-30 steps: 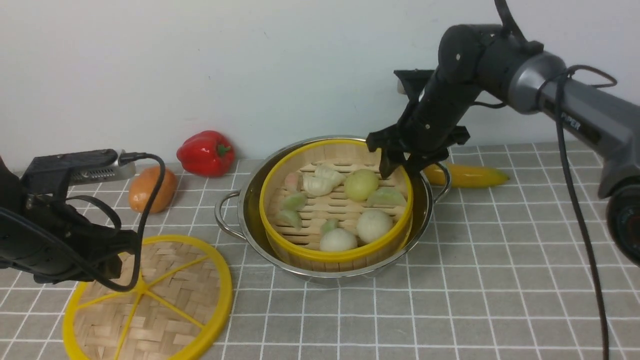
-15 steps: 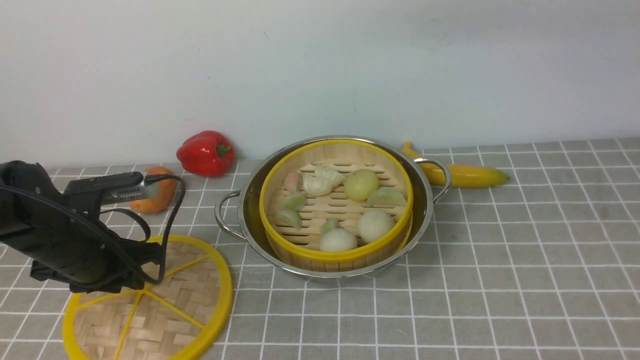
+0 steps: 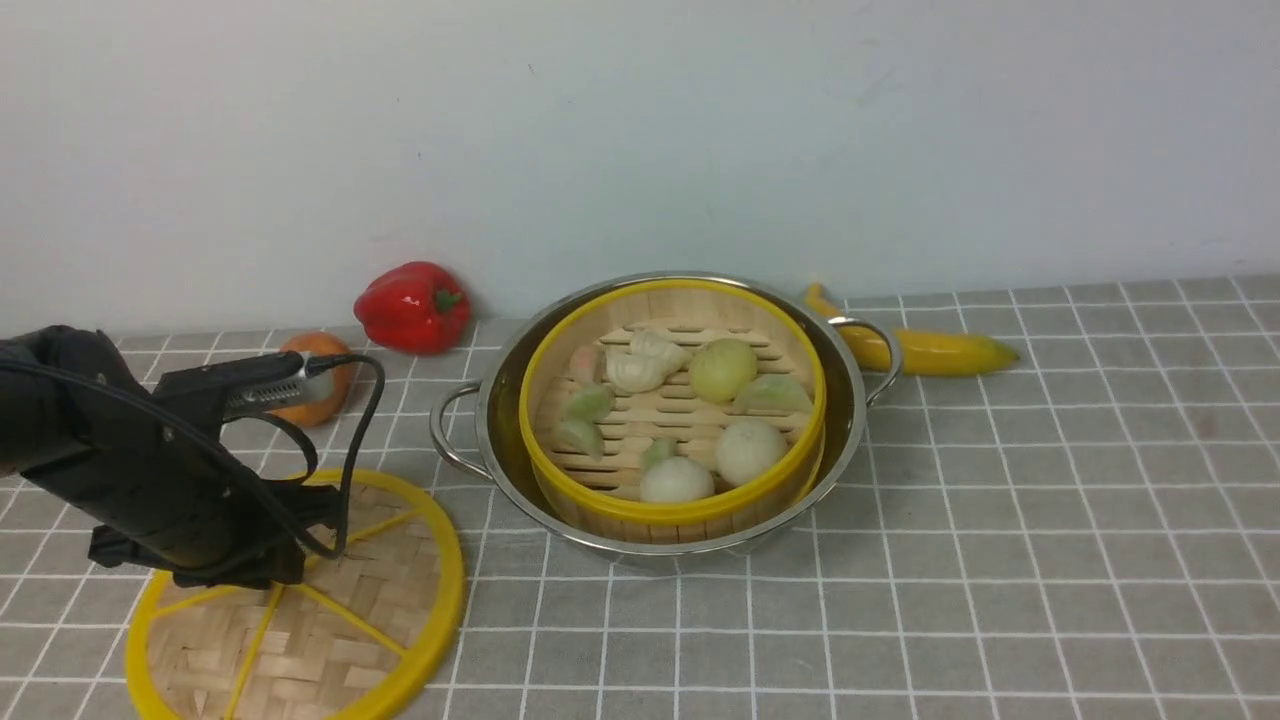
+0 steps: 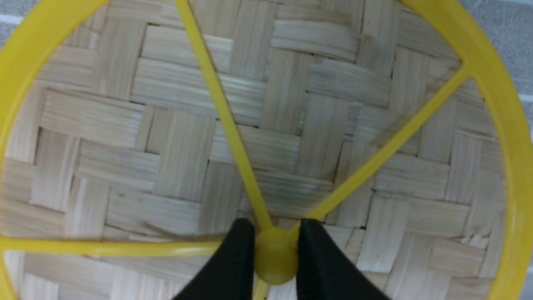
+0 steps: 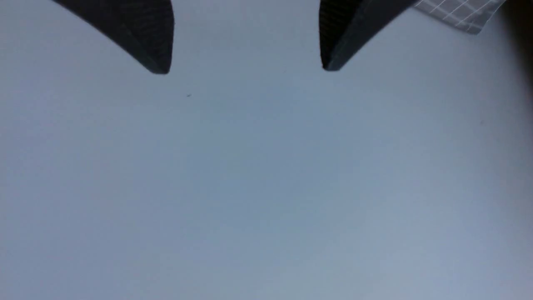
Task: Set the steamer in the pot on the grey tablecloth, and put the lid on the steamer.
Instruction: 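Grasp the bamboo steamer lid lying on the table by its centre knob, then place the yellow bamboo steamer lid onto the steamer in the pot with the left gripper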
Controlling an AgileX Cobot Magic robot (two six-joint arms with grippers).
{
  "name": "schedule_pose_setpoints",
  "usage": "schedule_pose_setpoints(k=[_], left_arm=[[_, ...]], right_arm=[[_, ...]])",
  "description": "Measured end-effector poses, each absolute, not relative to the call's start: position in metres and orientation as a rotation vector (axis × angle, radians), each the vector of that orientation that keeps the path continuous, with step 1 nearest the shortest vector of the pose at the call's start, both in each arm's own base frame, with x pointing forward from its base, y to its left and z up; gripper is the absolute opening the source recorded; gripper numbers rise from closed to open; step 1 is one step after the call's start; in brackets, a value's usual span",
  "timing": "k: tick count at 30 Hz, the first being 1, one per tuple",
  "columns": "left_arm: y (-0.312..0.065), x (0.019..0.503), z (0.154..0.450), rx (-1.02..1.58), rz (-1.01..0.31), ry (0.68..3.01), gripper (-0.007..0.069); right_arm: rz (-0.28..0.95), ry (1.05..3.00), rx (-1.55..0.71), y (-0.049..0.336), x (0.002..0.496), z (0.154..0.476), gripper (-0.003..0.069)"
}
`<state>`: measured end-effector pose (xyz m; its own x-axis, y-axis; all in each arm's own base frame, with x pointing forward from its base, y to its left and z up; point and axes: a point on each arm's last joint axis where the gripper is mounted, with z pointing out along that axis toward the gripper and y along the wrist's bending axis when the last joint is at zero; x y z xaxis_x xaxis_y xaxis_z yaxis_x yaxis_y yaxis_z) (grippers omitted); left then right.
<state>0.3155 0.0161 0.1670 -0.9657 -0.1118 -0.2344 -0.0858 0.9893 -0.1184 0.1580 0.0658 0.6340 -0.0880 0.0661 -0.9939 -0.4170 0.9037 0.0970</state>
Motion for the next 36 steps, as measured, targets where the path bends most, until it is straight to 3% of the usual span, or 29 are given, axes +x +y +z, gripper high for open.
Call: schedule_pose_setpoints(k=[3, 7, 10, 13, 17, 20, 25, 36], left_arm=[[0.020, 0.317, 0.176, -0.061, -0.098, 2.945, 0.0116], [0.029, 0.327, 0.217, 0.015, 0.045, 2.963, 0.0116], [0.026, 0.337, 0.255, 0.015, 0.070, 2.890, 0.0116], [0.001, 0.350, 0.287, 0.125, 0.046, 2.782, 0.0116], [-0.059, 0.364, 0.307, 0.370, -0.014, 2.667, 0.0116], [-0.117, 0.374, 0.305, 0.543, -0.077, 2.597, 0.0116], [-0.177, 0.392, 0.288, 0.687, -0.133, 2.541, 0.0116], [-0.210, 0.422, 0.253, 0.746, -0.137, 2.557, 0.0116]], right_arm=[[0.359, 1.568, -0.252, 0.053, 0.135, 0.641, 0.0466], [0.271, 1.541, -0.199, 0.032, 0.101, 0.640, 0.0466], [0.221, 1.567, -0.160, 0.019, 0.082, 0.628, 0.0466], [0.202, 1.610, -0.136, 0.012, 0.067, 0.610, 0.0466], [0.200, 1.684, -0.119, 0.007, 0.057, 0.582, 0.0466], [0.214, 1.738, -0.102, 0.006, 0.055, 0.563, 0.0466], [0.274, 1.779, -0.083, 0.009, 0.053, 0.551, 0.0466], [0.367, 1.792, -0.101, 0.016, 0.052, 0.550, 0.0466]])
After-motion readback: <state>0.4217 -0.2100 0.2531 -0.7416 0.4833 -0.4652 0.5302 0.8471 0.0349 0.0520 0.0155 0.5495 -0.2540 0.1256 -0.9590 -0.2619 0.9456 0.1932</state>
